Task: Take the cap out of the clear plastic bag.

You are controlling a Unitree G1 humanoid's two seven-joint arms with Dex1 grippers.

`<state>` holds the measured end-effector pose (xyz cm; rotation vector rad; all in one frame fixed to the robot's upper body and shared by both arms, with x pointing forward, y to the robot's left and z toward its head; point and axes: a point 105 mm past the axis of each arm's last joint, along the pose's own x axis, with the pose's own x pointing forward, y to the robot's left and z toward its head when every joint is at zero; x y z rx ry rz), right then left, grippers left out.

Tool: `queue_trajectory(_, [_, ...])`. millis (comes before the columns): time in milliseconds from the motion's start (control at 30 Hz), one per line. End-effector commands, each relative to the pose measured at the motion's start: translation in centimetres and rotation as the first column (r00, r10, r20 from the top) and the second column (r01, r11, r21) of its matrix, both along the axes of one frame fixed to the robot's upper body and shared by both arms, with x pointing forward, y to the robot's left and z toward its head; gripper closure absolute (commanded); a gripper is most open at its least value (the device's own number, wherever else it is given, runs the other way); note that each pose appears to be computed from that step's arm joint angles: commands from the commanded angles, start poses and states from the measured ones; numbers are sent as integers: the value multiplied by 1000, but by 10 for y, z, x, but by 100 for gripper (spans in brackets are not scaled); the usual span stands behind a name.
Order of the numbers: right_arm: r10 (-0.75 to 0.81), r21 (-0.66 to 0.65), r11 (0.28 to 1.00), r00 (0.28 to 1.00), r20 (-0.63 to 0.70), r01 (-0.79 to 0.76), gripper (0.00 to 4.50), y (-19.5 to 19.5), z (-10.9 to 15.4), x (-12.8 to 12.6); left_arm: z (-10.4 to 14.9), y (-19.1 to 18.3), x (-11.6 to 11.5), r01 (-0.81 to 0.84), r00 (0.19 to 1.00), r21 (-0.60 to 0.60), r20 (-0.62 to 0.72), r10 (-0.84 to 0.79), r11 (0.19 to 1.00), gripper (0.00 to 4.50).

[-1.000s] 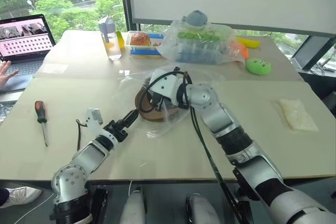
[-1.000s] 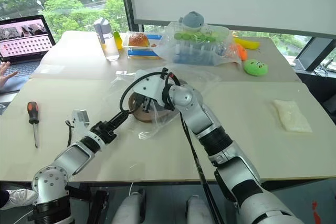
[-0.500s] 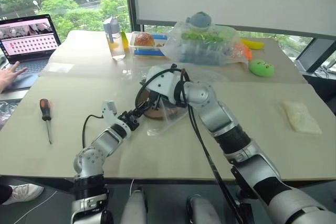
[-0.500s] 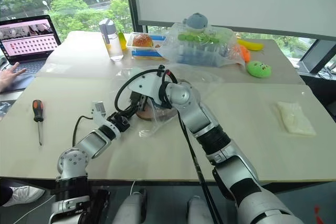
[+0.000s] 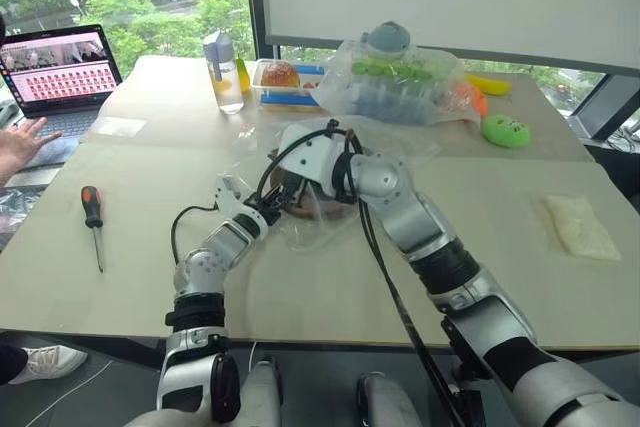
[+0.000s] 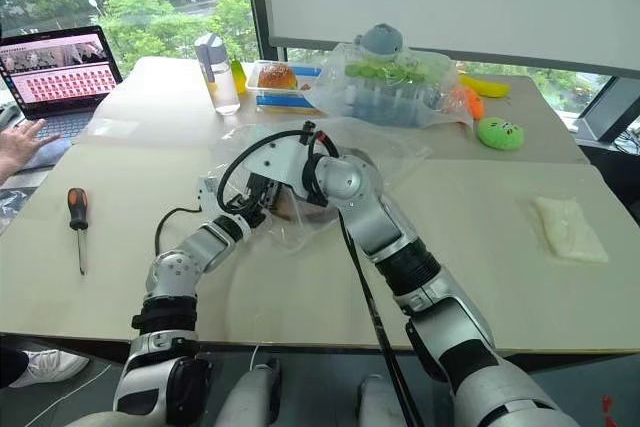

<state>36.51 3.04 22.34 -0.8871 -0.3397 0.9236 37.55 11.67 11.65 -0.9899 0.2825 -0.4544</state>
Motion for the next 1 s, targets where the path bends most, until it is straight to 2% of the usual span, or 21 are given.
queue_trajectory(33, [-4, -31, 1000, 998, 64, 6, 450, -3, -7, 4, 49, -12, -38, 114, 985, 3, 130, -114, 993, 446])
queue_trajectory(167, [-12, -66, 998, 998, 67, 16, 450, -3, -26, 15, 62, 6, -68, 73, 985, 84, 152, -85, 994, 446])
queue_trajectory(300, [5, -76, 997, 997, 71, 1, 450, 1, -34, 21, 71, 27, -78, 17, 985, 146, 167, -42, 989, 446])
queue_trajectory(433, [23, -71, 997, 996, 83, -18, 450, 6, -32, 24, 69, 37, -78, -20, 988, 166, 151, -6, 986, 446])
queue_trajectory(533, [33, -63, 998, 995, 97, -27, 450, 9, -27, 26, 54, 44, -66, -76, 993, 200, 108, 56, 977, 446])
queue_trajectory(600, [31, -61, 998, 994, 105, -25, 450, 7, -25, 27, 47, 44, -55, -97, 993, 181, 88, 82, 979, 446])
queue_trajectory(633, [30, -61, 998, 994, 108, -23, 450, 6, -24, 27, 45, 43, -52, -99, 993, 172, 85, 86, 980, 366])
queue_trajectory(767, [-2, -42, 999, 990, 144, 8, 450, -4, -9, 31, 30, 31, -23, -77, 996, 169, 63, 68, 983, 244])
queue_trajectory(867, [-29, -20, 999, 984, 174, 32, 450, -11, 4, 33, 20, 23, 2, -68, 997, 241, 63, 55, 968, 151])
queue_trajectory(1000, [-59, -4, 998, 978, 198, 61, 450, -17, 15, 34, 19, 19, 35, -75, 994, 301, 95, 48, 951, 4])
